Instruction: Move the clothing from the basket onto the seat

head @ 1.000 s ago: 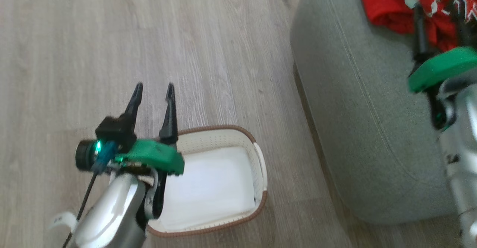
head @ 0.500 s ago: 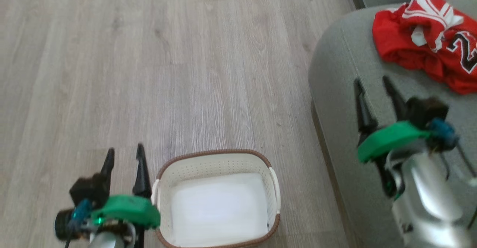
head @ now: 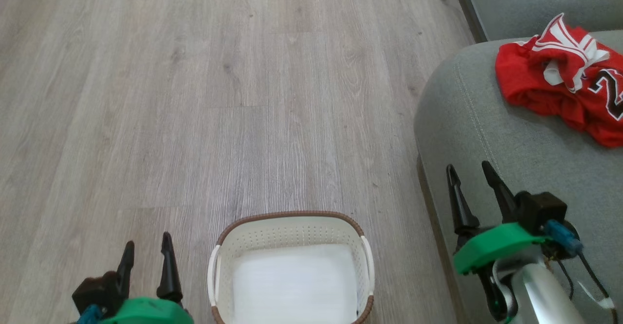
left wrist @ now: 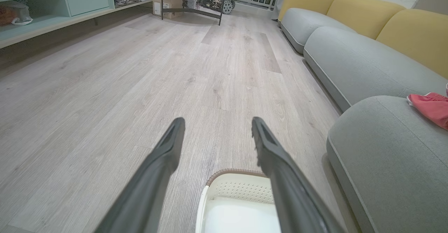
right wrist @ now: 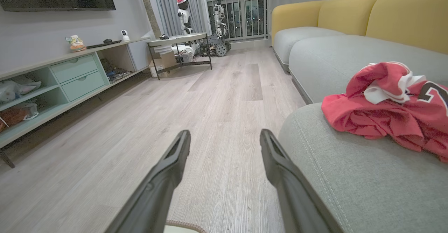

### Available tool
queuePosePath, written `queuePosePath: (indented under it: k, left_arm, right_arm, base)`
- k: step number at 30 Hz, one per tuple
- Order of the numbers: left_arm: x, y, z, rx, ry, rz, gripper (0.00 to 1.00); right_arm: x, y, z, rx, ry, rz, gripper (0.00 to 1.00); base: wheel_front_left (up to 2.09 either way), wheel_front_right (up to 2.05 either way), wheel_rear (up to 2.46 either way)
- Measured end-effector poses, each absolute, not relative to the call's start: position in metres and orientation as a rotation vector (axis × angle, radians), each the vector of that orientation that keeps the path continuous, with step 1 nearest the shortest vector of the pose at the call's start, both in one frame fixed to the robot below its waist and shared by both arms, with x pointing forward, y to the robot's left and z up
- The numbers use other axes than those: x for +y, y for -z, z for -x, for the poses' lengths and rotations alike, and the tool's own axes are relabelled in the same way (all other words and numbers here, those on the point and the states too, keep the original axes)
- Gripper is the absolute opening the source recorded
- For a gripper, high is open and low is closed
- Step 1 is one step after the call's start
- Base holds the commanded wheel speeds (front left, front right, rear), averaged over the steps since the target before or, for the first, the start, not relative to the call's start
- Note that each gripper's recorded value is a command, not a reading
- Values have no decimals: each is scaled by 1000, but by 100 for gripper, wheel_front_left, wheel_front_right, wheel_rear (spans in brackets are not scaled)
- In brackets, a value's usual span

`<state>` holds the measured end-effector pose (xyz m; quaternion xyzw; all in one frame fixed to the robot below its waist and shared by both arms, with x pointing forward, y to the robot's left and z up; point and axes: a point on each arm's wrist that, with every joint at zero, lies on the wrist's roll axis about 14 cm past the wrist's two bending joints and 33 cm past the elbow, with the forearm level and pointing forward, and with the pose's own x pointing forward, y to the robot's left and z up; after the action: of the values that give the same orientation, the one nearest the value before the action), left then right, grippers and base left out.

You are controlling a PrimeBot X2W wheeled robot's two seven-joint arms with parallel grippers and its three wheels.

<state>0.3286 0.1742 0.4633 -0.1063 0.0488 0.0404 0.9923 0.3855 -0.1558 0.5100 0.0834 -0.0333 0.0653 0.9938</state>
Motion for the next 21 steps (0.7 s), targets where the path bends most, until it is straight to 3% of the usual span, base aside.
queuePosePath:
  k: [21]
  left_arm:
    - [178,-463,-321,84,-74,207,100]
  right_arm:
    - [-151,-486,-374,6,-132,-207,100]
  base:
    - [0,0,0]
